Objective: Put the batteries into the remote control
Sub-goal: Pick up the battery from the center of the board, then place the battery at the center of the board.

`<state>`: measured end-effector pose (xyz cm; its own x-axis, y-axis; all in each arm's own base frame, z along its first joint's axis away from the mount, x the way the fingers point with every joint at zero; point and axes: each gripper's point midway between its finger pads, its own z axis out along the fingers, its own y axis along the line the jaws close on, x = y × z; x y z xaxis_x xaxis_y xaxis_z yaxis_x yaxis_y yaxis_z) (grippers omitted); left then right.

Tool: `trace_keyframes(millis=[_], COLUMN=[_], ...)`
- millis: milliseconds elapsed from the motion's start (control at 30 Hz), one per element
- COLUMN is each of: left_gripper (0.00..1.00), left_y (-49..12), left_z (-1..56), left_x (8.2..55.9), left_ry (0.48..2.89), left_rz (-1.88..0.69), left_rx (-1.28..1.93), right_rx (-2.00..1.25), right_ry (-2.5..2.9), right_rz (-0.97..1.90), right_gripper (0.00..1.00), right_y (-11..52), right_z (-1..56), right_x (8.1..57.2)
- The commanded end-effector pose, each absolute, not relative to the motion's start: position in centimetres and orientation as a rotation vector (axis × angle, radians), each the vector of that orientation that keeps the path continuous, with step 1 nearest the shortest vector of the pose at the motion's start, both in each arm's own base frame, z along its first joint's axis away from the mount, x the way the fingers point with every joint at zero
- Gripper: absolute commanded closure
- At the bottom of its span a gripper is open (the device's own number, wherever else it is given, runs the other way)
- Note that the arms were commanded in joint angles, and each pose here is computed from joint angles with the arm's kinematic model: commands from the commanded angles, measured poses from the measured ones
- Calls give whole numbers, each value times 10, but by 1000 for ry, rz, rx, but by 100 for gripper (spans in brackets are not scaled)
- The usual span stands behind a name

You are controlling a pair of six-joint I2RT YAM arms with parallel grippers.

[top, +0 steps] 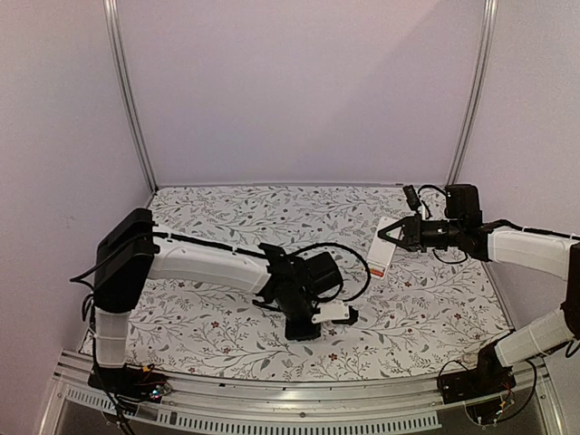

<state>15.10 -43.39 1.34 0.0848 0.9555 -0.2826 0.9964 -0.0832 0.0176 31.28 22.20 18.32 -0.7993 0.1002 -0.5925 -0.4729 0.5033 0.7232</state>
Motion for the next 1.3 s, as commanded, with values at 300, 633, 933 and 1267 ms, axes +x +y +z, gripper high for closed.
trace_keyframes(millis=[300, 633, 933, 1267], left_gripper=[100, 100, 100, 100], left_y=[-374, -342, -368, -388], left_z=[142, 125, 63, 26], left_x=[278, 297, 277, 261], left_ry=[2266, 2288, 2465, 2575], left_rz=[-517, -474, -516, -509], left_rx=[245, -487, -770, -847], right_rx=[-313, -300, -265, -269], right_ry=[2162, 2168, 2185, 2188], right_rz=[1297, 1282, 1237, 1242], right_gripper=[100, 100, 100, 100], right_y=[223, 221, 211, 211], right_z=[187, 186, 182, 180], right_x=[317, 319, 324, 322])
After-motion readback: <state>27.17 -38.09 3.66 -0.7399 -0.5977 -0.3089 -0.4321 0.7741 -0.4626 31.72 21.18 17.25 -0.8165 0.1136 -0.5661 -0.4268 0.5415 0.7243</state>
